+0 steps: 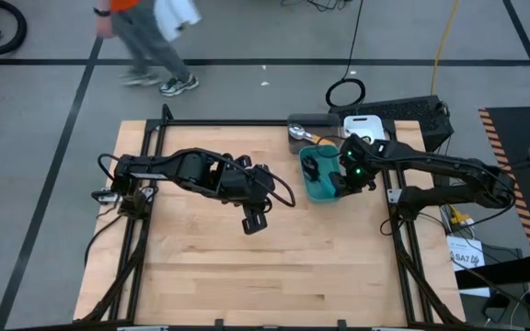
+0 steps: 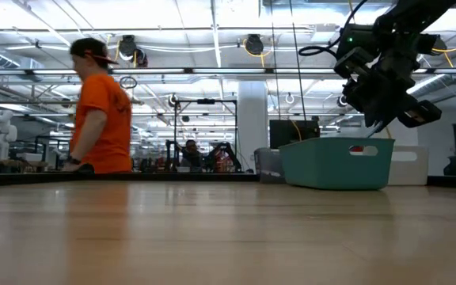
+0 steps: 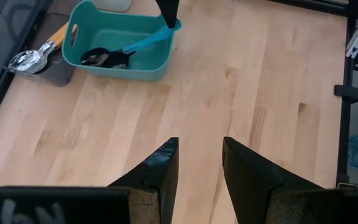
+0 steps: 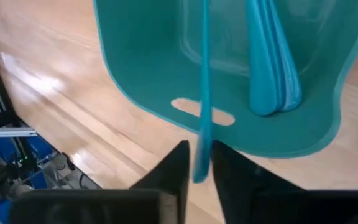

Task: Sort silverware by color (type)
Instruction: Put the blue spoon into the green bin

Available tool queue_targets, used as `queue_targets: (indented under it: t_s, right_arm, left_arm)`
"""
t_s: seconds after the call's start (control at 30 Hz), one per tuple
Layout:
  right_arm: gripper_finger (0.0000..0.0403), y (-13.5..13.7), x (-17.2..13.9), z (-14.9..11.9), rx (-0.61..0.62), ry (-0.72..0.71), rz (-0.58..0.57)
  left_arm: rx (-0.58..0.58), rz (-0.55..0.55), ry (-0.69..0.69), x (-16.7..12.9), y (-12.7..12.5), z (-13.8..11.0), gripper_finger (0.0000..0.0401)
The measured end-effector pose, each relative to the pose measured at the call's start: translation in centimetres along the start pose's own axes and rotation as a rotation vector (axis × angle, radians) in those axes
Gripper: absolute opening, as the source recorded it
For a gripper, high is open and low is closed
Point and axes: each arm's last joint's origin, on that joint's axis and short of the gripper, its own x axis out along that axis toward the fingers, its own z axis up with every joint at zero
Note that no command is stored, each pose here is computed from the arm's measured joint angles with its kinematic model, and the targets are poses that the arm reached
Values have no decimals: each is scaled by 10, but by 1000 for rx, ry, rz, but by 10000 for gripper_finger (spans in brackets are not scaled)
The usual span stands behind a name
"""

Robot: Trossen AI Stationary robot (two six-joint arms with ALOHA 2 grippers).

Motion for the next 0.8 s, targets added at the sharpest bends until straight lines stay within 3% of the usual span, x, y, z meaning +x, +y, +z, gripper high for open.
queue_targets:
  t_s: [0.17,0.53,0.8]
  right_arm:
    - [7,0,0,0,-23,4,3]
    - [2,3,-1,1,-26,-15,33]
    - [38,3,-1,2,-19,-59,2]
  left_arm:
    - [1,1,0,0,0,0,124]
    - [-8,0,0,0,0,0,124]
    - [9,-1,-5,0,0,1,124]
